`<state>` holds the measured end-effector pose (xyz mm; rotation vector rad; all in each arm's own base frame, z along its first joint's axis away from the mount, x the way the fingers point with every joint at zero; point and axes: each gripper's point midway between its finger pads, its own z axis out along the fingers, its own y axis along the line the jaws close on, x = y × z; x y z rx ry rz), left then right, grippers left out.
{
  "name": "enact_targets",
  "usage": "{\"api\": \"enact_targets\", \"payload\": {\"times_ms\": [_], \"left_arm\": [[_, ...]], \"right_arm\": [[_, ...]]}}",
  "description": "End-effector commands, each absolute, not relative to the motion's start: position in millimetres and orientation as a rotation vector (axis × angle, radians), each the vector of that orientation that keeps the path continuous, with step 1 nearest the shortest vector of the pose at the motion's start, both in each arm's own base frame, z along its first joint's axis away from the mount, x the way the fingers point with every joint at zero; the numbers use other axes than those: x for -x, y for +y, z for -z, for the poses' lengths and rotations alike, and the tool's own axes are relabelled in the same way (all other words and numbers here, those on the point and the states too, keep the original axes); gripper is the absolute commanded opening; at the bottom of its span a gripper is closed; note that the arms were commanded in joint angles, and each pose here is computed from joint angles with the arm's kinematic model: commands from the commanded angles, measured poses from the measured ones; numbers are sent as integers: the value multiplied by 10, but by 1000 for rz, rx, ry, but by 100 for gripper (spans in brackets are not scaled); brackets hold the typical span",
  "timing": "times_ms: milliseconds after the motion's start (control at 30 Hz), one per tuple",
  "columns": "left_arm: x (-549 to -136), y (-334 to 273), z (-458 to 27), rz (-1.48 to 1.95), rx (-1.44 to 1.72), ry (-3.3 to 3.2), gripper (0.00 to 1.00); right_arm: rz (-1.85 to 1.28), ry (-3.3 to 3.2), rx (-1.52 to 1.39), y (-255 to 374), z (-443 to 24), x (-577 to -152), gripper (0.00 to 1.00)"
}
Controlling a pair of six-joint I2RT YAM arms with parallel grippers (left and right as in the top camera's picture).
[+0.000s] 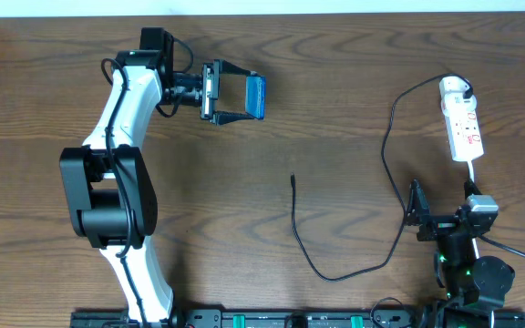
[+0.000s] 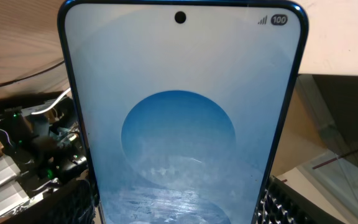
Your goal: Plug charger to phone and switch on socket
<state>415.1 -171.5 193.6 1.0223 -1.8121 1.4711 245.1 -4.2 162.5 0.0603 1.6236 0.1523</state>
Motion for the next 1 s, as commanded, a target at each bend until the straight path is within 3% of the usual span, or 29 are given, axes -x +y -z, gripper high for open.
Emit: {"api": "enact_targets", "payload": {"times_ms": [0, 633, 967], "left_arm": [[-4120, -1734, -2224, -1546, -955, -1803, 8], [-4121, -1734, -2224, -1545, -956, -1803, 7], [-4182, -1661, -1948, -1435, -1069, -1949, 7]], "right_arm": [[-155, 1624, -64, -40, -1621, -2448, 99], [-151, 1622, -66, -47, -1625, -2449, 99], [-199, 1454, -105, -59, -2038, -2436, 99]]}}
